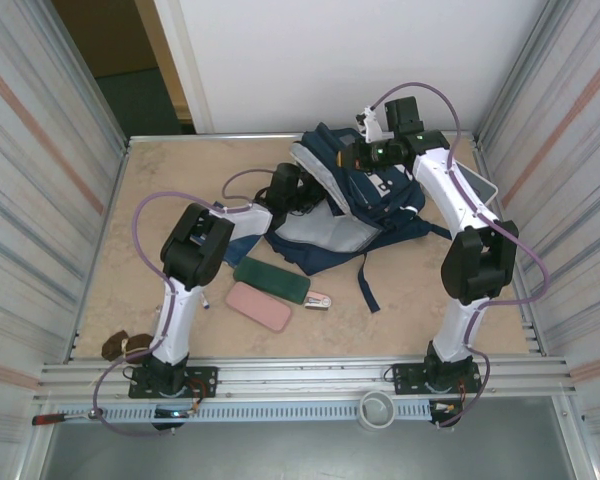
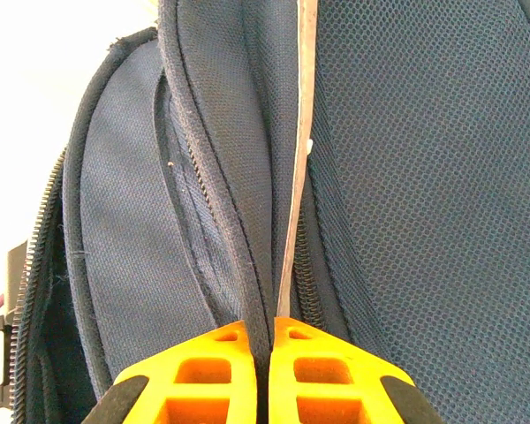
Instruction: Pack books, pencil case, and school supplies into a backpack
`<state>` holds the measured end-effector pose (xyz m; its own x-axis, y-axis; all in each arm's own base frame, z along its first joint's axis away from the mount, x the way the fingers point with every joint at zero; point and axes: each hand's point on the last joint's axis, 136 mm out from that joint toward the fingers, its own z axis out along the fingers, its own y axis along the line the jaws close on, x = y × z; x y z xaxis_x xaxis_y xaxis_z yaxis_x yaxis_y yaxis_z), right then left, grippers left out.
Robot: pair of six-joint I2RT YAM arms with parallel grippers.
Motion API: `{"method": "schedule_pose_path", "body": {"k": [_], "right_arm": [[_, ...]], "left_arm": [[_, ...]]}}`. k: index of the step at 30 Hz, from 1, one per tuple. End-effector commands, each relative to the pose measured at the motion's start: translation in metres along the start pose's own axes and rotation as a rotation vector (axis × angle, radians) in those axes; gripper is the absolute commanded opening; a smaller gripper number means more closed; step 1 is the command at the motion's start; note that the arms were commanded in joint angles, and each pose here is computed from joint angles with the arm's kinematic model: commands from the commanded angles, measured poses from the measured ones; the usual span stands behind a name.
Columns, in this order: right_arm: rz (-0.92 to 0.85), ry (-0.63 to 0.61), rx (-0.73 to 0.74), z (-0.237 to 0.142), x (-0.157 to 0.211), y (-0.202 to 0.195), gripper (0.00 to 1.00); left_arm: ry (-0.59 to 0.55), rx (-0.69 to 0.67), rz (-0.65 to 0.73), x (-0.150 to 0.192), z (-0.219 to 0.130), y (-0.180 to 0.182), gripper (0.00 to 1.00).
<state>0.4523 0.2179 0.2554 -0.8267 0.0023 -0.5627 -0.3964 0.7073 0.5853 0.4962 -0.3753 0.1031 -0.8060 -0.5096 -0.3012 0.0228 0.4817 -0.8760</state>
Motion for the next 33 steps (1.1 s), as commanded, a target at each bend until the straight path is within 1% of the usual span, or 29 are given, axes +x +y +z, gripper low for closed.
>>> {"method": "schedule_pose_path", "body": {"k": [1,5,7,10,12,15,20,23,26,29,31,33], "right_arm": [[-0.035,-0.058,-0.072,-0.005,-0.016,0.013,0.00],[-0.027,-0.052,-0.071,-0.003,-0.013,0.010,0.00],[-0.023,-0.052,-0.065,-0.003,-0.012,0.007,0.00],[-0.017,-0.051,-0.056,-0.003,-0.010,0.002,0.00],[-0.013,-0.050,-0.046,-0.002,-0.008,-0.003,0.00],[-0.002,-0.047,-0.034,-0.001,-0.005,-0.011,0.00],[-0.001,-0.038,-0.018,0.005,-0.003,-0.022,0.00],[0.001,-0.011,-0.017,0.014,0.003,-0.028,0.00],[0.007,0.034,-0.020,0.028,0.017,-0.032,0.00],[-0.001,0.085,-0.009,0.048,0.034,-0.033,0.07],[-0.004,0.120,0.006,0.061,0.045,-0.035,0.17],[-0.001,0.152,0.015,0.072,0.055,-0.036,0.29]], "left_arm": [[0.001,-0.066,0.116,-0.005,-0.003,-0.001,0.29],[0.023,-0.105,0.196,-0.006,-0.012,-0.006,0.43],[0.049,-0.099,0.229,-0.005,-0.016,-0.013,0.47],[0.093,-0.049,0.253,-0.001,-0.027,-0.022,0.53],[0.094,-0.031,0.257,-0.001,-0.040,-0.024,0.57],[0.082,-0.029,0.266,0.000,-0.068,-0.019,0.61],[0.075,-0.050,0.302,0.002,-0.122,-0.003,0.65],[0.039,-0.103,0.306,-0.004,-0.163,0.017,0.67],[-0.034,-0.237,0.321,-0.016,-0.212,0.048,0.72],[-0.119,-0.423,0.331,-0.034,-0.263,0.084,0.78],[-0.168,-0.508,0.311,-0.045,-0.292,0.105,0.81],[-0.206,-0.565,0.252,-0.055,-0.315,0.128,0.82]]}}
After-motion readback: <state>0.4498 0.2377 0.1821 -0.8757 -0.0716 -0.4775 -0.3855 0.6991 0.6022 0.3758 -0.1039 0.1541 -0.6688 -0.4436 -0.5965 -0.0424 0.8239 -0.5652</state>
